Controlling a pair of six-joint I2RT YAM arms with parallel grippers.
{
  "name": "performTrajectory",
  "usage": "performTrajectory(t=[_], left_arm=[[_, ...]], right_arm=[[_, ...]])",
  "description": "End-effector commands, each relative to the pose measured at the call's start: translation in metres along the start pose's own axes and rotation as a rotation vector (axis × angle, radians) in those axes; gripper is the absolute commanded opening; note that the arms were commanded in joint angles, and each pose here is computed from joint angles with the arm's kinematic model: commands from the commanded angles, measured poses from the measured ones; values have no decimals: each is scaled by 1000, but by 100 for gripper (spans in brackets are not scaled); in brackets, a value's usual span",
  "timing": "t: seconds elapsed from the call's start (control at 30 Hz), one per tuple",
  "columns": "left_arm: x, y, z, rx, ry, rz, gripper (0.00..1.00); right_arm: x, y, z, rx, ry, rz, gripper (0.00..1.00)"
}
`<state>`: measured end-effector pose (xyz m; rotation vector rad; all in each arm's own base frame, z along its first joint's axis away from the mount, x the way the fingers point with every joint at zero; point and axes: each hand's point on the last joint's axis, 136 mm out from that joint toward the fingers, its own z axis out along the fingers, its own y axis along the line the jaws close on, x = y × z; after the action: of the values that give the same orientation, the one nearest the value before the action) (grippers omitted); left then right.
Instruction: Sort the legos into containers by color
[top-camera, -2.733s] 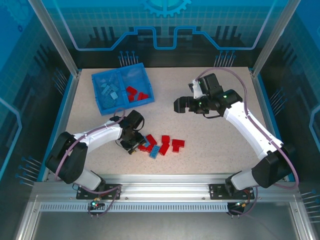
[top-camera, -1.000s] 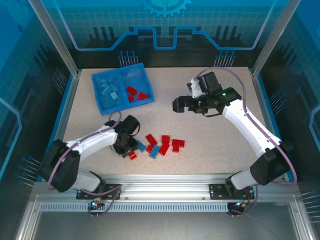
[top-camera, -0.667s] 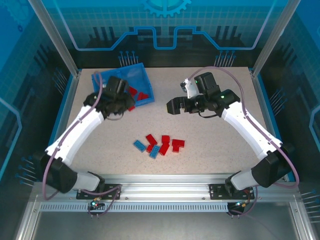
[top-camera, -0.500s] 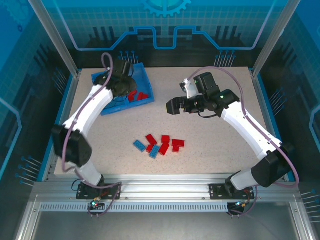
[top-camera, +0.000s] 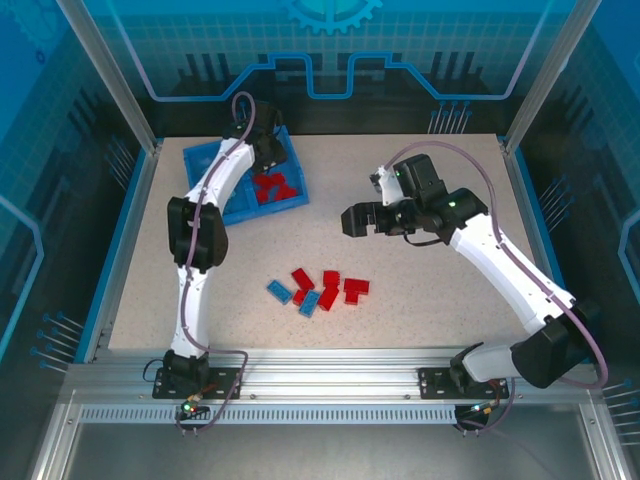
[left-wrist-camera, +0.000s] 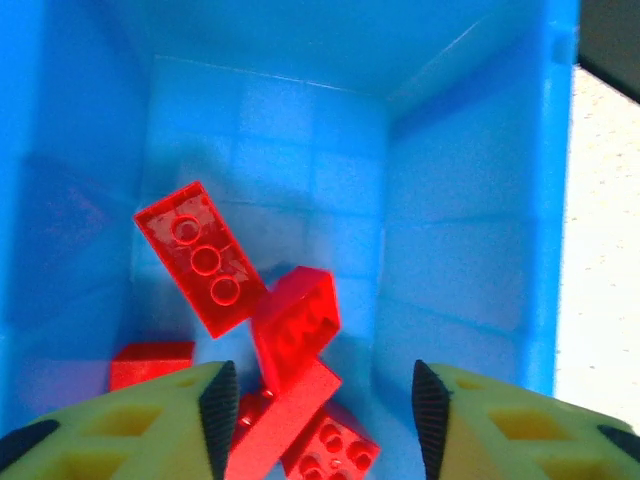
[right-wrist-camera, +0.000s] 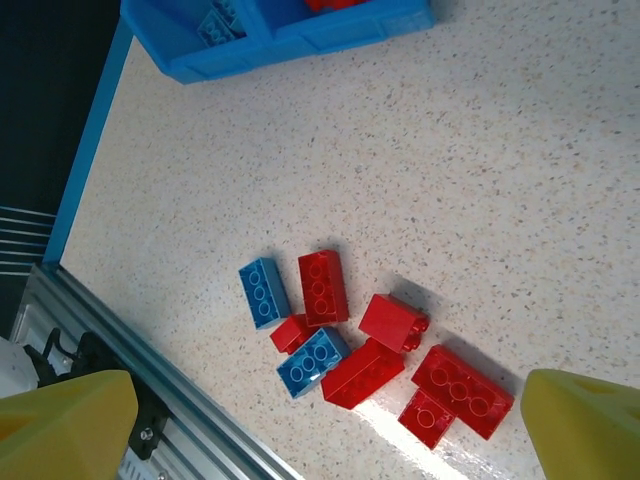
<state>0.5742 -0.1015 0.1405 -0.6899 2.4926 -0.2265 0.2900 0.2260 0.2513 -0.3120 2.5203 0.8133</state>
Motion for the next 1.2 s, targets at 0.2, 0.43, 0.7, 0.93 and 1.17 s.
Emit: performTrajectory(t=[0.2,0.43,0.7,0.93,1.17], left_arm=[[-25,-37,-113,220,-81,36,52],[12,-57,-234,470,-196,252,52],[129,-45,-315,682,-307,850,80],[177,4,-326,706,-376,992,99],[184,17,-313,669,-335,964,99]], right_arm=[[34,-27,9,99,89,4,100],[76,-56,42,186,263,-2,100],[124,-69,86,297,479,-66,99],[137,-81,117,363,535,-113,99],[142,-89,139,378,571,-123,96]])
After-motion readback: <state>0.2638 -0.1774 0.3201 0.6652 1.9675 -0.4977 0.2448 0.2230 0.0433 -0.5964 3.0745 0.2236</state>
